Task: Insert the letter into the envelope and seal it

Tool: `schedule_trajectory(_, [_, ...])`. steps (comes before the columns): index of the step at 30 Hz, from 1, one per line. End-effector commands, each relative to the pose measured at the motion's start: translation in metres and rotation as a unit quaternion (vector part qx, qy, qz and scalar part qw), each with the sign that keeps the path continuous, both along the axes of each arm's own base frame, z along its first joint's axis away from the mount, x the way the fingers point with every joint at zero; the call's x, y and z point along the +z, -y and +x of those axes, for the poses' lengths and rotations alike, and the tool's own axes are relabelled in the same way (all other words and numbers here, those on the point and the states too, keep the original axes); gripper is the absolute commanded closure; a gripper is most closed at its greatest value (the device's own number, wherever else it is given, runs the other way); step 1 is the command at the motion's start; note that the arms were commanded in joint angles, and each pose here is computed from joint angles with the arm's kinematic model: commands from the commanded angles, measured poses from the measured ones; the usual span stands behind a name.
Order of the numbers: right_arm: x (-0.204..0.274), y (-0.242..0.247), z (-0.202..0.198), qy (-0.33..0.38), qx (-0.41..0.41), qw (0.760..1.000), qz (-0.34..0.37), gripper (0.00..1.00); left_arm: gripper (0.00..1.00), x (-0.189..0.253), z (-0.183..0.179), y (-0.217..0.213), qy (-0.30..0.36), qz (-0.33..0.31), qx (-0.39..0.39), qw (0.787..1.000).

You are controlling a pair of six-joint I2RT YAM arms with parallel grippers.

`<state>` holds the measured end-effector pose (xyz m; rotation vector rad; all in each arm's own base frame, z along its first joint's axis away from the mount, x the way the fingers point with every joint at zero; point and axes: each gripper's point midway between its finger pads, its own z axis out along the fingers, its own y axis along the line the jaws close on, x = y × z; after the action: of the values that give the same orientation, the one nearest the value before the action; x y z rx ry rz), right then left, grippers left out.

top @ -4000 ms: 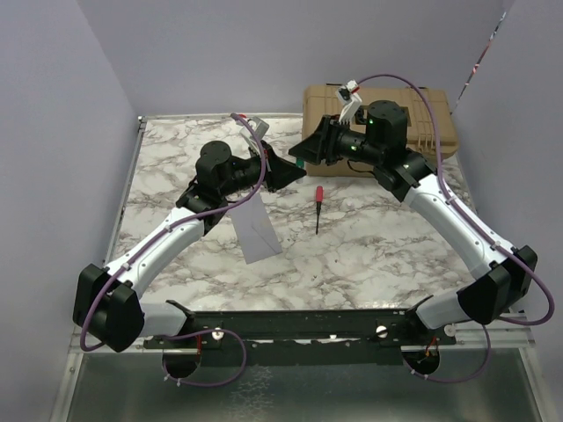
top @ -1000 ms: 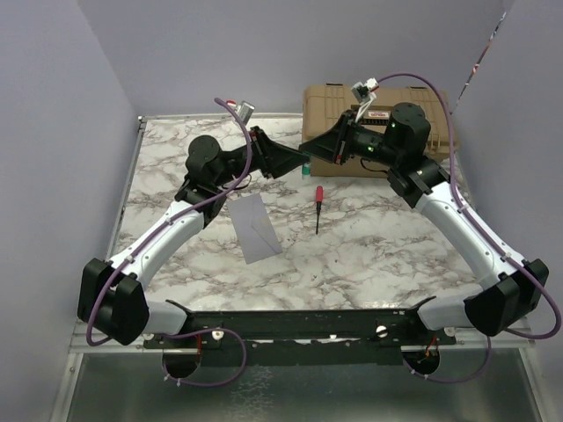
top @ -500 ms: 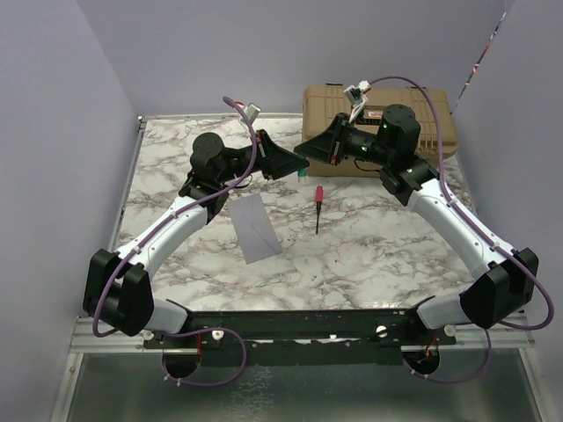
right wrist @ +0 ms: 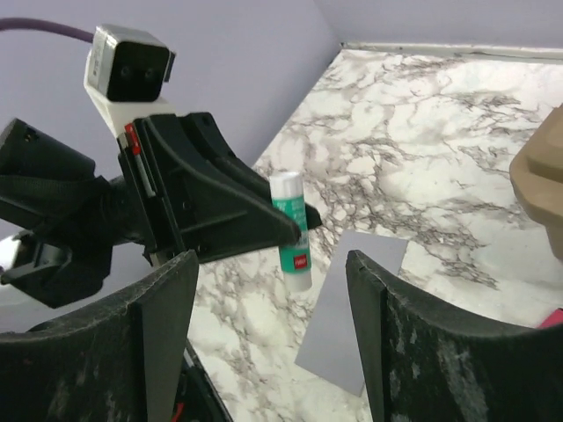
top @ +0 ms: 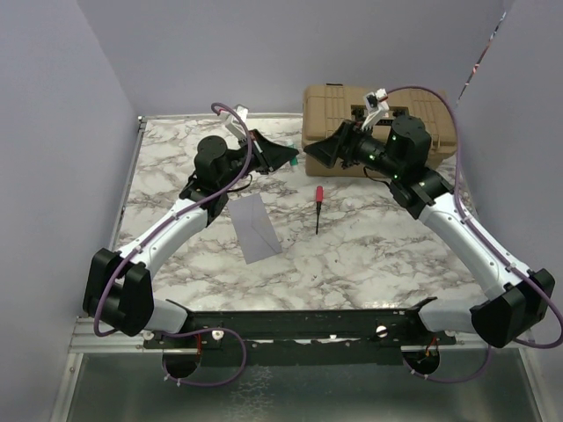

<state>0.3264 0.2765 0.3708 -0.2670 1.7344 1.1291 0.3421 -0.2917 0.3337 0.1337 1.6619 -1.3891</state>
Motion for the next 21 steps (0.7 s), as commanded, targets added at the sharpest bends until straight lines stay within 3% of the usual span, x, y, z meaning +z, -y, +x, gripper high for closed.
schedule_trajectory(1, [-0.041,0.002,-0.003,0.016,0.021,0.996,-0.086,0.28,1.00,-0.002,0.024,-0.017,-0.039,-0.021,0.085,0.995])
schedule_trajectory(8, [-0.067,-0.008,0.006,0.021,0.015,0.988,-0.155,0.29,1.00,-0.015,0.024,-0.009,-0.089,-0.039,0.069,0.993])
schedule_trajectory(14, [-0.069,-0.023,0.016,0.027,0.020,0.986,-0.163,0.31,1.00,-0.017,0.024,-0.010,-0.090,-0.038,0.074,0.992])
schedule_trajectory(21, [-0.063,-0.041,0.033,0.042,0.017,0.986,-0.160,0.41,1.00,-0.018,0.024,-0.008,-0.091,-0.037,0.067,0.993])
